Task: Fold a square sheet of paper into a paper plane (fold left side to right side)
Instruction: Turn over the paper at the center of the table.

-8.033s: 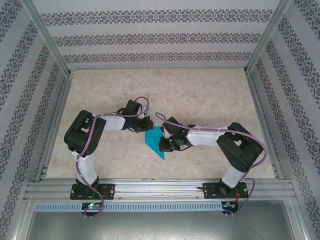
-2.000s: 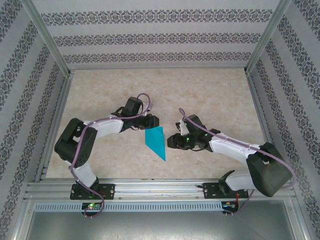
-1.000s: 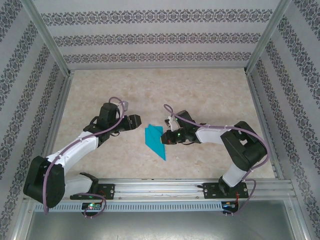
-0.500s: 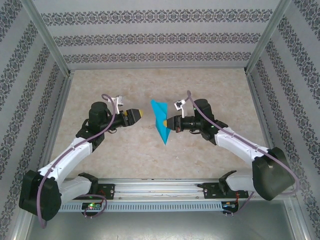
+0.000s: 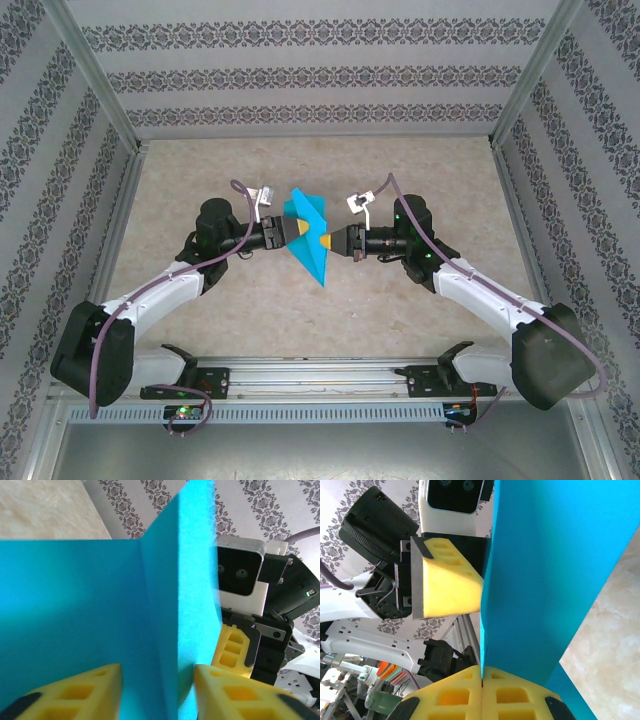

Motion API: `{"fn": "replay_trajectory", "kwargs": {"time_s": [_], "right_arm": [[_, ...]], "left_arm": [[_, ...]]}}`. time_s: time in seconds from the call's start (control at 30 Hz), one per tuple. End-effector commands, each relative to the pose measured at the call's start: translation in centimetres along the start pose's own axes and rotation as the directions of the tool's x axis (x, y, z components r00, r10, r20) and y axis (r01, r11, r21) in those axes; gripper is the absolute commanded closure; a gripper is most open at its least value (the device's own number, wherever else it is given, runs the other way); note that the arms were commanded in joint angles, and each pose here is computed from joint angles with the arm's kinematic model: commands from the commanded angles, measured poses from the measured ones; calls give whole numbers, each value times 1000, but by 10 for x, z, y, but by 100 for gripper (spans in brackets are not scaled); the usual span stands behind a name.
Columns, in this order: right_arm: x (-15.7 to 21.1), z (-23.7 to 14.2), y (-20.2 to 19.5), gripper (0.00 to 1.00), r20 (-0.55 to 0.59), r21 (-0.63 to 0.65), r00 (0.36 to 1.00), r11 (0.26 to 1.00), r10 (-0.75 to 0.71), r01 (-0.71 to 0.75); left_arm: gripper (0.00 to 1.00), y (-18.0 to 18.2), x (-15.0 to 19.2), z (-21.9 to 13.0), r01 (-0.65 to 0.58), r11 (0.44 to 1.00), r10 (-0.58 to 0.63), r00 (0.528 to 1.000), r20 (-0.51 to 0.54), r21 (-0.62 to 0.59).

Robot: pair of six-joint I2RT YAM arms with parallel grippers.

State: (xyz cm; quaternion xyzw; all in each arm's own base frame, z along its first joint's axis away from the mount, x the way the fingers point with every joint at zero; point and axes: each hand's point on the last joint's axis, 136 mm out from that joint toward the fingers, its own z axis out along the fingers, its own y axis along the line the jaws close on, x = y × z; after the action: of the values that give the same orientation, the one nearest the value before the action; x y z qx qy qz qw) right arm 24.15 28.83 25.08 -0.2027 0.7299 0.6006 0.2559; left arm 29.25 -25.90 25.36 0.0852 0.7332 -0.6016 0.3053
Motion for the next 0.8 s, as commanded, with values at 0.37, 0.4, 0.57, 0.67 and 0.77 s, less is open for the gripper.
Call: {"fn": "replay_trajectory", "kwargs": {"time_s": [0.37, 0.4, 0.57, 0.67, 0.77], "right_arm": [[-18, -6, -4, 79, 72, 25, 997, 999, 26, -28], [-21, -10, -4, 76, 90, 38, 995, 999, 32, -36], [-25, -37, -13, 50, 171, 145, 984, 986, 54, -80], [-9, -46, -22, 40, 170, 192, 982, 975, 78, -110], [12, -47, -32, 31, 147, 201, 981, 967, 127, -155]], "left_arm": [[95, -25, -21, -2, -91, 995, 88, 993, 76, 31], [96, -26, -22, -2, -94, 995, 91, 993, 81, 31], [97, -28, -22, -3, -103, 994, 100, 990, 99, 22], [97, -29, -23, -2, -103, 994, 100, 989, 105, 23], [97, -30, -23, -2, -101, 995, 98, 989, 108, 26]]}}
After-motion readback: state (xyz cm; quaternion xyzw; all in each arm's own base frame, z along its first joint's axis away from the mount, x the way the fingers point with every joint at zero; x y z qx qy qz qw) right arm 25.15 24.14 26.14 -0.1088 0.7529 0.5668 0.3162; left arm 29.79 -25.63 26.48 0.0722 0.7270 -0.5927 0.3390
